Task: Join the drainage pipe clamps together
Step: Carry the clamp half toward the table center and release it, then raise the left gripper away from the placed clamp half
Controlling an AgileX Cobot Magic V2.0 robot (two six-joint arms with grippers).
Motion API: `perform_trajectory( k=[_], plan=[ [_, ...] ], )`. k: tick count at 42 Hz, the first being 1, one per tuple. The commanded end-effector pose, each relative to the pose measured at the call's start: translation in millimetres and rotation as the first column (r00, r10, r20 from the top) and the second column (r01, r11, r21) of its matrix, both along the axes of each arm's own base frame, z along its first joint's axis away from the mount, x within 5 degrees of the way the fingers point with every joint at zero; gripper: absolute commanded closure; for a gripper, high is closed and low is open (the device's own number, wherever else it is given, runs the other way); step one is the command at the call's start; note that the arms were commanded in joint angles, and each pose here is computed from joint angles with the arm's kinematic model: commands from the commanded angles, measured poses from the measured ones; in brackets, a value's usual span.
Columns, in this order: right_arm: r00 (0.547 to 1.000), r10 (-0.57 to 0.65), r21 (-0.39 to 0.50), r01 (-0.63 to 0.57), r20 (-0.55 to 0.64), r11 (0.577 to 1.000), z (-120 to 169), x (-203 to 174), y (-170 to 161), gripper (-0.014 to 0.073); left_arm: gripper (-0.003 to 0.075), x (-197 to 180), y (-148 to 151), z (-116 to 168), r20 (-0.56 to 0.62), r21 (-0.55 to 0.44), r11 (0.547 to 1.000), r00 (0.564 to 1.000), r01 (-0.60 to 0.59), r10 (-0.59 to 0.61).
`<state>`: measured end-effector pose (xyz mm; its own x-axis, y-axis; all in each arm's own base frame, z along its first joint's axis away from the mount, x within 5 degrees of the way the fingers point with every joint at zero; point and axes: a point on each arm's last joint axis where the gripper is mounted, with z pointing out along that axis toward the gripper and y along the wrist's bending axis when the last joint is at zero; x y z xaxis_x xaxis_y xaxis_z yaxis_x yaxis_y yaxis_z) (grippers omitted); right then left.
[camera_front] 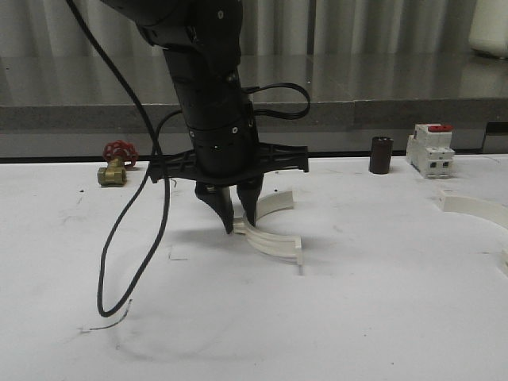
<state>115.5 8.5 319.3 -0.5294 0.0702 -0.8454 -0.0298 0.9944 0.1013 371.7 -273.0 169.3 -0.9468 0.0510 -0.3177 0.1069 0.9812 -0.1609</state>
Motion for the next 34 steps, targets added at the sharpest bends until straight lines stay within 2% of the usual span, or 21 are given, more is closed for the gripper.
perform_trajectory(
  k=[1,8,16,21,27,32,34],
  plan=[
    [0.996,-0.009,0.000,0.009,0.088,1.000,14,4,-1,0.0187,0.0469,0,-5,37,0.086,-0.072,0.997,0.996,0.002,0.004],
    [0.996,-0.009,0.000,0.009,0.088,1.000,14,4,-1,0.0187,0.0371,-1,-6,37,0.076,-0.088,0.996,0.997,-0.005,0.012],
    [0.996,-0.009,0.000,0.009,0.088,1.000,14,4,-1,0.0187,0.0367,-4,-3,53,0.081,-0.066,0.997,0.996,0.039,-0.033],
    [0.996,-0.009,0.000,0.009,0.088,1.000,14,4,-1,0.0187,0.0367,-13,5,87,0.146,-0.016,0.988,0.978,0.155,-0.151],
    [0.996,-0.009,0.000,0.009,0.088,1.000,14,4,-1,0.0187,0.0367,-28,35,141,0.249,0.056,0.967,0.935,0.247,-0.253],
    [0.996,-0.009,0.000,0.009,0.088,1.000,14,4,-1,0.0187,0.0367,-50,64,176,0.340,0.106,0.936,0.872,0.336,-0.352],
    [0.996,-0.009,0.000,0.009,0.088,1.000,14,4,-1,0.0187,0.0367,-61,77,185,0.371,0.093,0.928,0.852,0.362,-0.369]
  ],
)
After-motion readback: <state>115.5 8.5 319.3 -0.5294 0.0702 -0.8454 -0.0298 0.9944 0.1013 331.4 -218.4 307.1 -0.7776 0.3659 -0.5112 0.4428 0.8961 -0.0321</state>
